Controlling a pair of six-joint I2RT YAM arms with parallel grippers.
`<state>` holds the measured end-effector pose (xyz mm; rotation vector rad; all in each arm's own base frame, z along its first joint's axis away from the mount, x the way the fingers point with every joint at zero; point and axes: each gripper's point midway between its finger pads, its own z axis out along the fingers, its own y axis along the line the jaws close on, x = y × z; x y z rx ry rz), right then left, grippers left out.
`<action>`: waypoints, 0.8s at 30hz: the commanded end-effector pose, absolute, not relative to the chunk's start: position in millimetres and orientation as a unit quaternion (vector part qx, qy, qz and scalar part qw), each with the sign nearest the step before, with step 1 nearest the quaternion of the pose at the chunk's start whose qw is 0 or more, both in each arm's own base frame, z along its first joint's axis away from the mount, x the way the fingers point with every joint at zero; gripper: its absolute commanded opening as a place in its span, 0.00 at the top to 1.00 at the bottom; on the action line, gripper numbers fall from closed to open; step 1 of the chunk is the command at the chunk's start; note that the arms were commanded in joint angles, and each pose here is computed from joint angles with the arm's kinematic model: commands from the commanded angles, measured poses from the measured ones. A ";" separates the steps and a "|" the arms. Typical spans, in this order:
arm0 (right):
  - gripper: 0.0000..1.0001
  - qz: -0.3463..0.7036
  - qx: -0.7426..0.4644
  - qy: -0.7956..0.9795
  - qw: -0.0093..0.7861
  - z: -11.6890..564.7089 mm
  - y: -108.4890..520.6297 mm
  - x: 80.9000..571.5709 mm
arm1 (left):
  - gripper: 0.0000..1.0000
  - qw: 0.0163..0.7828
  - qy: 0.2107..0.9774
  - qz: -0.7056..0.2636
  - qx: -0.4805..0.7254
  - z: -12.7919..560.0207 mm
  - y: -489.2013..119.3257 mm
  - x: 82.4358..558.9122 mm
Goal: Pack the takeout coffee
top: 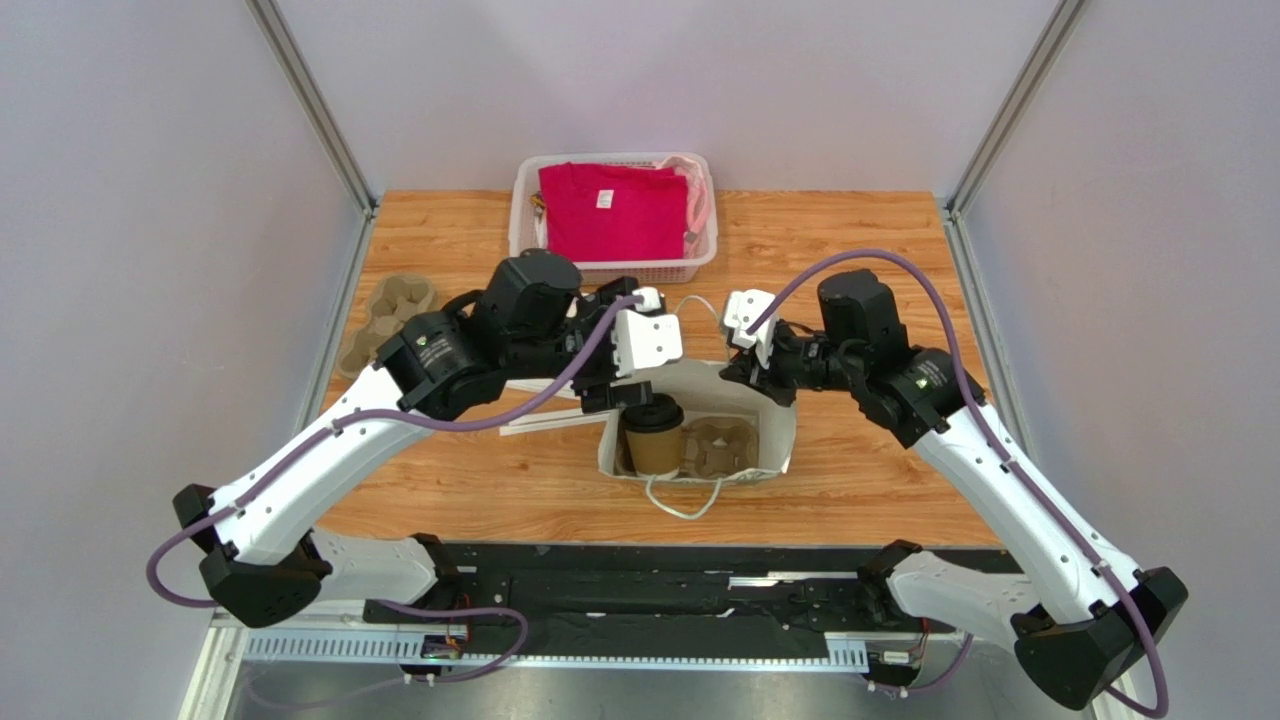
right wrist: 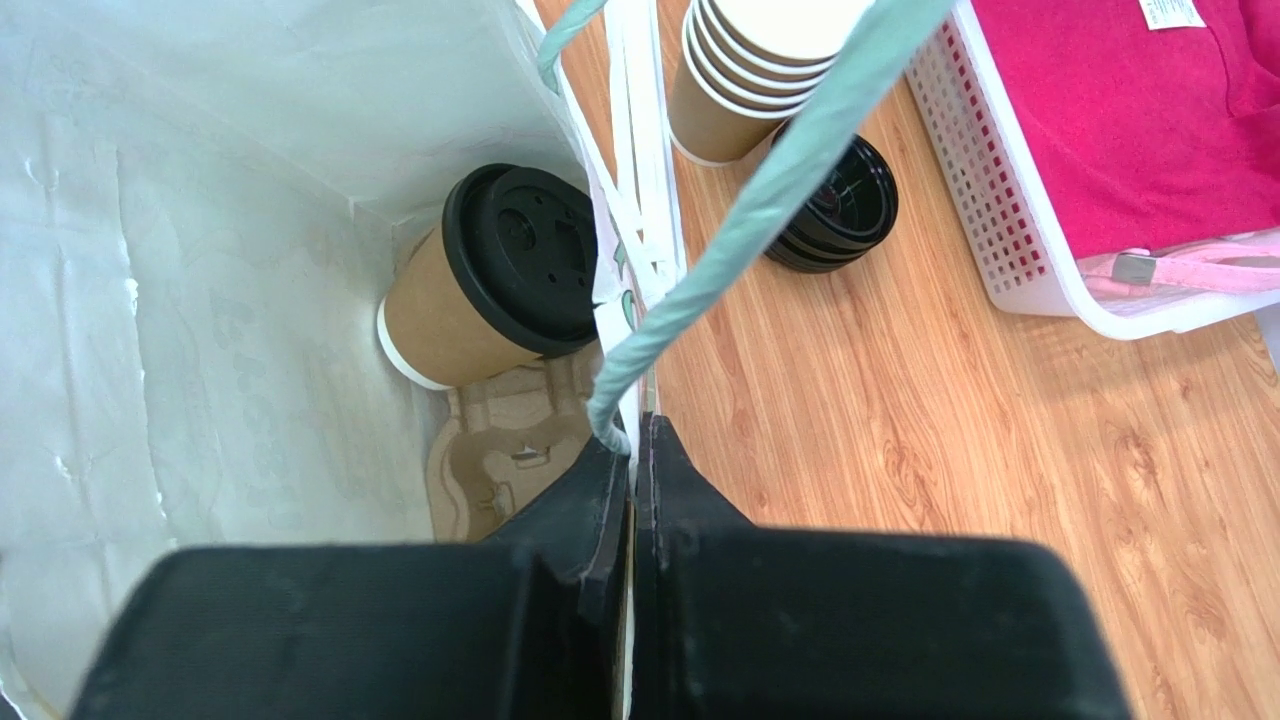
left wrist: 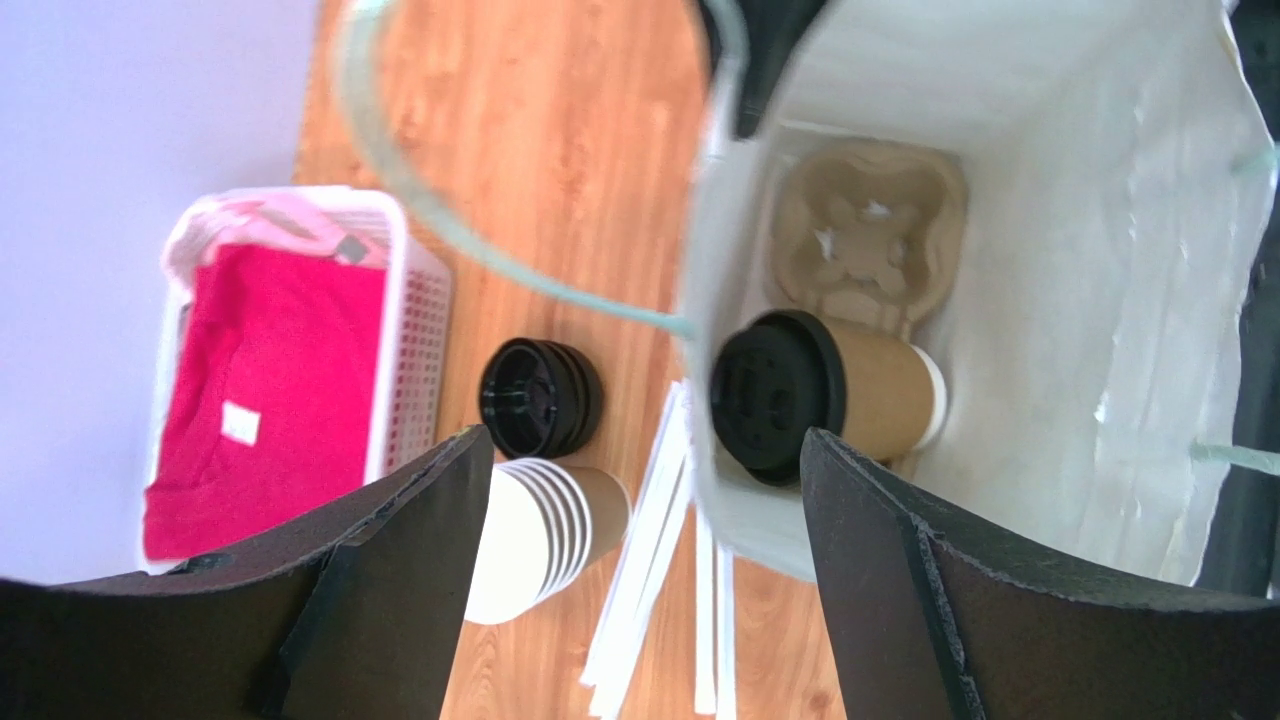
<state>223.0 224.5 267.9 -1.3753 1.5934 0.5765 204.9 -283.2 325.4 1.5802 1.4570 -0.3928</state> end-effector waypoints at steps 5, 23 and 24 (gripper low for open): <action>1.00 0.230 -0.582 0.603 0.495 286.1 222.1 210.8 | 0.01 0.571 0.632 -0.160 0.499 388.2 -247.1 225.8; 1.00 0.215 -0.582 0.626 0.472 276.4 214.7 210.1 | 0.18 0.325 0.770 -0.166 0.523 226.4 -180.7 223.4; 1.00 0.213 -0.580 0.629 0.472 276.7 213.9 211.3 | 0.19 0.324 0.769 -0.173 0.522 227.6 -182.3 222.8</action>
